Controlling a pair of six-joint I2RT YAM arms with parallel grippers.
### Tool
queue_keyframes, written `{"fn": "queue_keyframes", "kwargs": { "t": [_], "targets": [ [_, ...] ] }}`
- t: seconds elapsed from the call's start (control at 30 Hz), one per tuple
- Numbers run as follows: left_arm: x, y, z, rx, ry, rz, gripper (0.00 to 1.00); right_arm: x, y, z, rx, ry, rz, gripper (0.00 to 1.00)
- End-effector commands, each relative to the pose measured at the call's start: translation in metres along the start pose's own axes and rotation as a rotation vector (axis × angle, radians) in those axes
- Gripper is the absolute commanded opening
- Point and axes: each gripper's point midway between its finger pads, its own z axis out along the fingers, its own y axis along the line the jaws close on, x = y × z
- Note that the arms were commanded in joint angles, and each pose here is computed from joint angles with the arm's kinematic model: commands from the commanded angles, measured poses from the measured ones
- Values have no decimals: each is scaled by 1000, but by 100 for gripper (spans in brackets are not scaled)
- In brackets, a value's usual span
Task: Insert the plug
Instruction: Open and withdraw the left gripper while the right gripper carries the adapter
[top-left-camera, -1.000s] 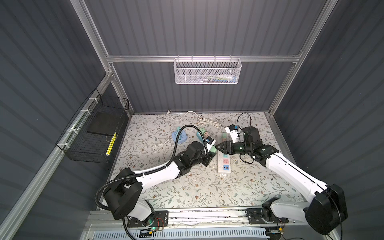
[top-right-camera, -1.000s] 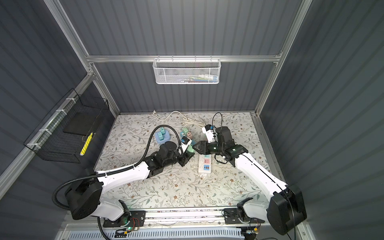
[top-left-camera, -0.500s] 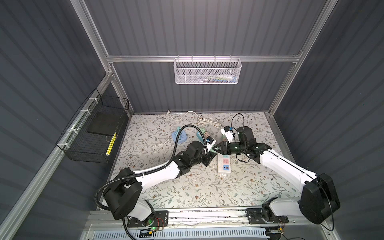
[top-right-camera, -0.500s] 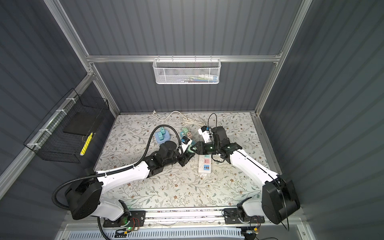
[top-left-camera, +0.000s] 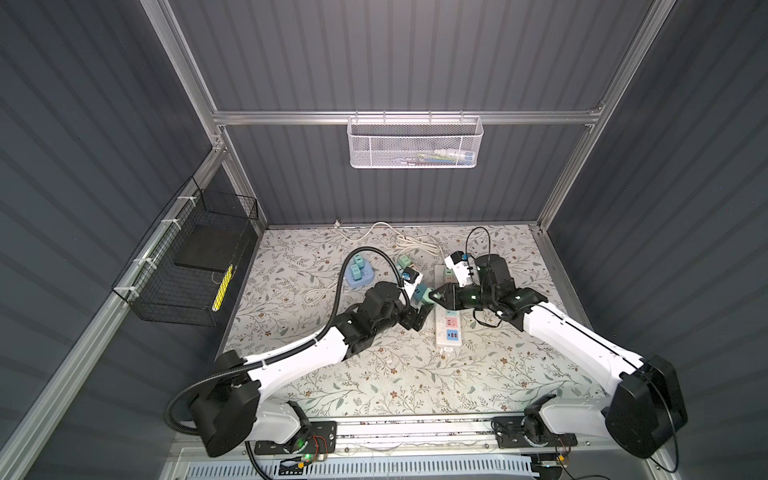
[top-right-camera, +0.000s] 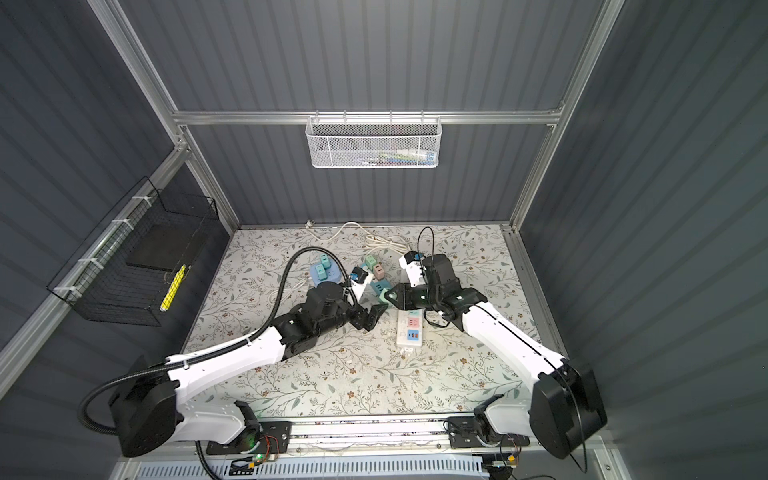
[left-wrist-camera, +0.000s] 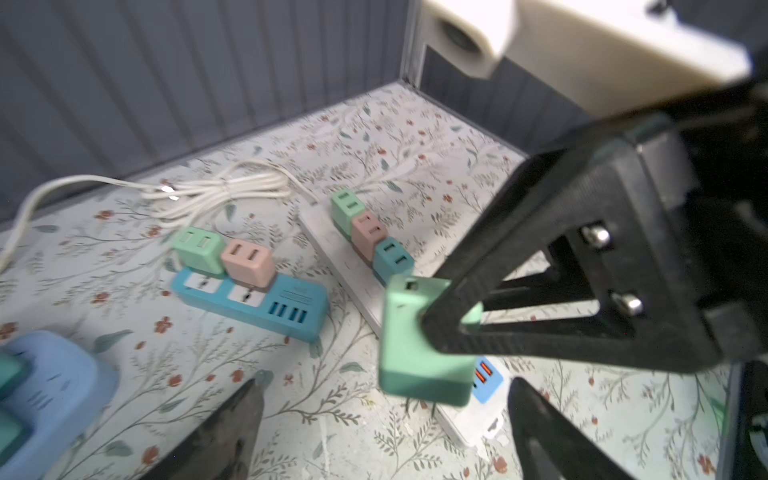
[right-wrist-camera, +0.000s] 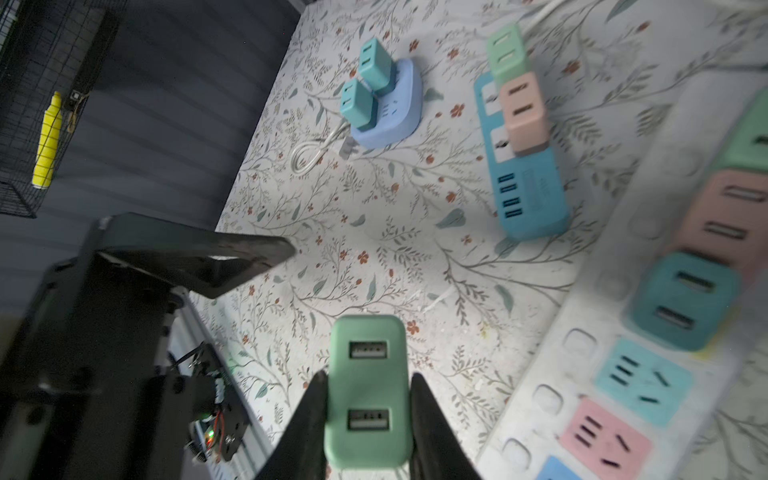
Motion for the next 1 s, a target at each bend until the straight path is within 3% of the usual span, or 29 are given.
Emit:
{"fn": "queue_keyframes", "kwargs": {
  "t": [0.0,0.1,0.27,0.47,0.97],
  "targets": [
    [0,47,-26,-256,-65,-136,95,-2,-28,-10,173,-89,-52,22],
    [27,89,-51,-494,-79,-284,100,1,-48,-16,276,-146,-40,22],
    [73,118,-72,-670,-54,-405,100,9,-81,-23,442,-214,6,21],
    [99,125,-73,-719,-18,-444,100,19,-100,-17,516,-237,17,22],
    [108,126,-76,-679,-8,-454,100,30,-115,10,552,-235,44,21]
  ]
}}
